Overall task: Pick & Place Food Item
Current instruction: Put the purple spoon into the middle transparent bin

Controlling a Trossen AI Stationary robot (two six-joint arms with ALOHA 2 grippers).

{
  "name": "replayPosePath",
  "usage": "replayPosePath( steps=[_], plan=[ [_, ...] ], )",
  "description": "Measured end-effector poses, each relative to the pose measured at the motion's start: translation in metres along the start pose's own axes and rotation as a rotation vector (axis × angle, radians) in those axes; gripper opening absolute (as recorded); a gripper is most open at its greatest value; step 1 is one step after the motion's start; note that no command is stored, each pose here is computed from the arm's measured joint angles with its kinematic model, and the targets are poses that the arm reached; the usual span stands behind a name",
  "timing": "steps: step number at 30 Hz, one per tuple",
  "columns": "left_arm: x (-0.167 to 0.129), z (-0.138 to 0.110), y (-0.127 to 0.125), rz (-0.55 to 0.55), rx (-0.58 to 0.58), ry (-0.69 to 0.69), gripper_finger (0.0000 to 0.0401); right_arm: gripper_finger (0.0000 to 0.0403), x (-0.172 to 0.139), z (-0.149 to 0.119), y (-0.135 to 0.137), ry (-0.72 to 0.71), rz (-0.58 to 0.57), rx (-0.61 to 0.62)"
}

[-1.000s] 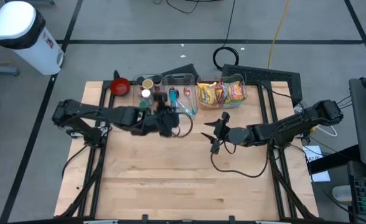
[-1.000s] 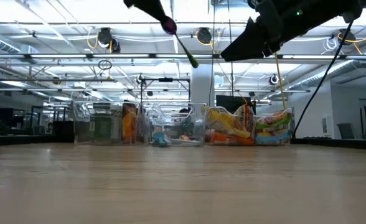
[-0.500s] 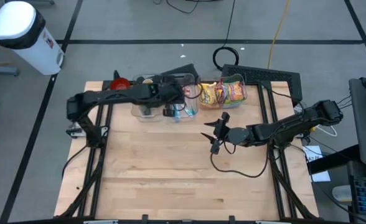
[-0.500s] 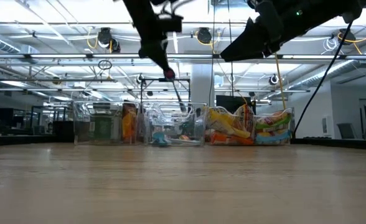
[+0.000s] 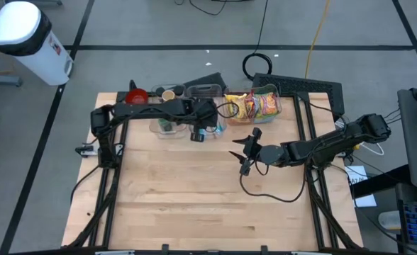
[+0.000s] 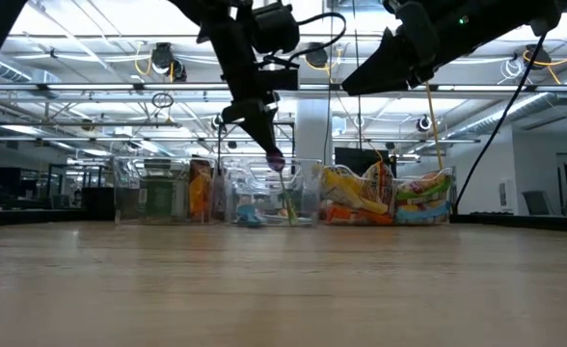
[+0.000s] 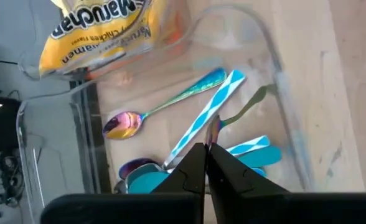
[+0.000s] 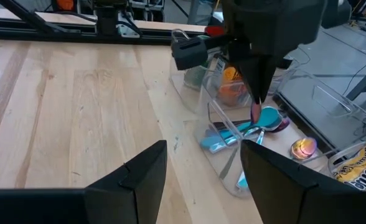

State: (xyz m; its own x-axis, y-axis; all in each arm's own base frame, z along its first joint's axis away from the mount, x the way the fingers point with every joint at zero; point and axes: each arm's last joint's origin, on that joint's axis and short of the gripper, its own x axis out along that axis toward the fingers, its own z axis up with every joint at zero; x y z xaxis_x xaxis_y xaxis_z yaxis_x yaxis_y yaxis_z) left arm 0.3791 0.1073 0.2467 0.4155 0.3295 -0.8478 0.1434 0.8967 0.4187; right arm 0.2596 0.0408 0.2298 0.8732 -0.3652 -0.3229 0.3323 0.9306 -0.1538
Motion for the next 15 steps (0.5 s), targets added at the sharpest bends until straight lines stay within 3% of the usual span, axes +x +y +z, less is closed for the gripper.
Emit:
replayPosePath(
  steps=[4, 9, 15],
  plan=[
    [0.003, 0.001, 0.0, 0.006, 0.011, 0.002, 0.0012, 0.0196, 0.0, 0.0, 0.0, 0.0, 0.0, 0.0],
    [0.004, 0.002, 0.004, 0.107, 0.003, 0.025, 0.0011, 0.0196, 0.0, 0.0, 0.0, 0.0, 0.0, 0.0],
    [0.004, 0.01, 0.011, 0.289, 0.025, 0.03, 0.008, 0.0196, 0.0, 0.0, 0.0, 0.0, 0.0, 0.0]
  ],
)
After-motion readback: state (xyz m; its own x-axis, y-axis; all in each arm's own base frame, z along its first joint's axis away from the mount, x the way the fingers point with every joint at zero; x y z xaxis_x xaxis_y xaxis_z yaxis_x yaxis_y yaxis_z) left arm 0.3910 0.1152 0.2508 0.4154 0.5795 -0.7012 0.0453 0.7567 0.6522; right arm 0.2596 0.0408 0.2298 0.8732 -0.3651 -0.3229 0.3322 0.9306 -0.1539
